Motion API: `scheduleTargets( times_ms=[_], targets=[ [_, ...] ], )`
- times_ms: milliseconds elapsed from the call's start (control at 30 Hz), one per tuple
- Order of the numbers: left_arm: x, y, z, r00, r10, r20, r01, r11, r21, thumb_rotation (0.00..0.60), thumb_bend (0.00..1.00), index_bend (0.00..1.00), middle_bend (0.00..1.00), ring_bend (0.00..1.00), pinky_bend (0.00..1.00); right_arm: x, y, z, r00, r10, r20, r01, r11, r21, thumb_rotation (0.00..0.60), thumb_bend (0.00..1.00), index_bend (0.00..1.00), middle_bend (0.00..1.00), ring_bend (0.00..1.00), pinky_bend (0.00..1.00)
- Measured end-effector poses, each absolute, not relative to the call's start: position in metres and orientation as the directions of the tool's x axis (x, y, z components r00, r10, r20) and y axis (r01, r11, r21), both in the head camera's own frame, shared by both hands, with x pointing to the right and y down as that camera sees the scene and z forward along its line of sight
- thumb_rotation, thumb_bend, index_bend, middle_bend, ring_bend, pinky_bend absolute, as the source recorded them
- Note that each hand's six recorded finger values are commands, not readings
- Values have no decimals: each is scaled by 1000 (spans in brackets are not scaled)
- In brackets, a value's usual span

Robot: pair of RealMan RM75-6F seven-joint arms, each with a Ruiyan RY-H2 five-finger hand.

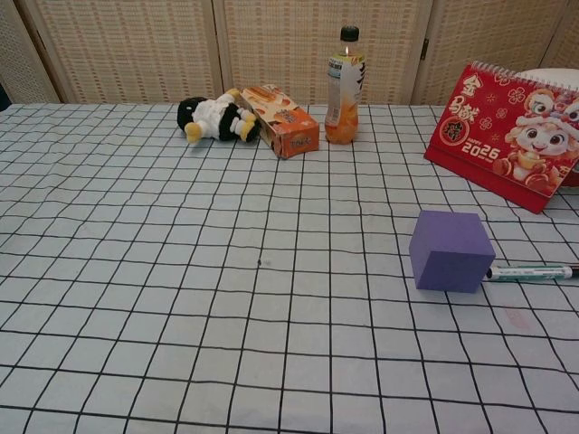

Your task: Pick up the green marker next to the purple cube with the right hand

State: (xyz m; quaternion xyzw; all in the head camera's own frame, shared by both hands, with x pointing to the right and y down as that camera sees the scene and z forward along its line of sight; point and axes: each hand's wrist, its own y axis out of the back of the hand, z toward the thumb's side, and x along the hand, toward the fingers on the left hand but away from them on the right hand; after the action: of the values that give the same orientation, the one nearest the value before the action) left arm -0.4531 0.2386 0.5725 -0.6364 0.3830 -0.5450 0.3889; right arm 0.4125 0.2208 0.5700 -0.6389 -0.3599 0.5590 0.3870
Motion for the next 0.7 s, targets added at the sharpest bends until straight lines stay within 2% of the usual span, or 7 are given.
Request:
scheduleTargets(
  times_ms=[233, 400, 567, 700],
  targets=[
    [-453, 238, 576, 111, -905, 410, -66, -419, -906, 600, 413, 0, 0, 0, 84, 413, 221, 571, 111, 892, -438, 18, -443, -896, 600, 202, 0, 0, 0, 0],
    [-454, 236, 576, 110, -903, 415, -89, -425, -901, 600, 411, 0, 0, 0, 87, 407, 223, 587, 111, 865, -489, -12, -491, -871, 600, 201, 9, 17, 0, 0],
    [-454, 234, 578, 116, -897, 426, -100, -437, -894, 600, 413, 0, 0, 0, 90, 393, 215, 613, 135, 823, -552, -68, -548, -833, 600, 201, 202, 178, 13, 42],
    [-454, 232, 579, 118, -894, 433, -106, -445, -889, 600, 412, 0, 0, 0, 90, 379, 208, 639, 148, 779, -609, -109, -600, -793, 600, 202, 320, 267, 71, 80]
  ],
)
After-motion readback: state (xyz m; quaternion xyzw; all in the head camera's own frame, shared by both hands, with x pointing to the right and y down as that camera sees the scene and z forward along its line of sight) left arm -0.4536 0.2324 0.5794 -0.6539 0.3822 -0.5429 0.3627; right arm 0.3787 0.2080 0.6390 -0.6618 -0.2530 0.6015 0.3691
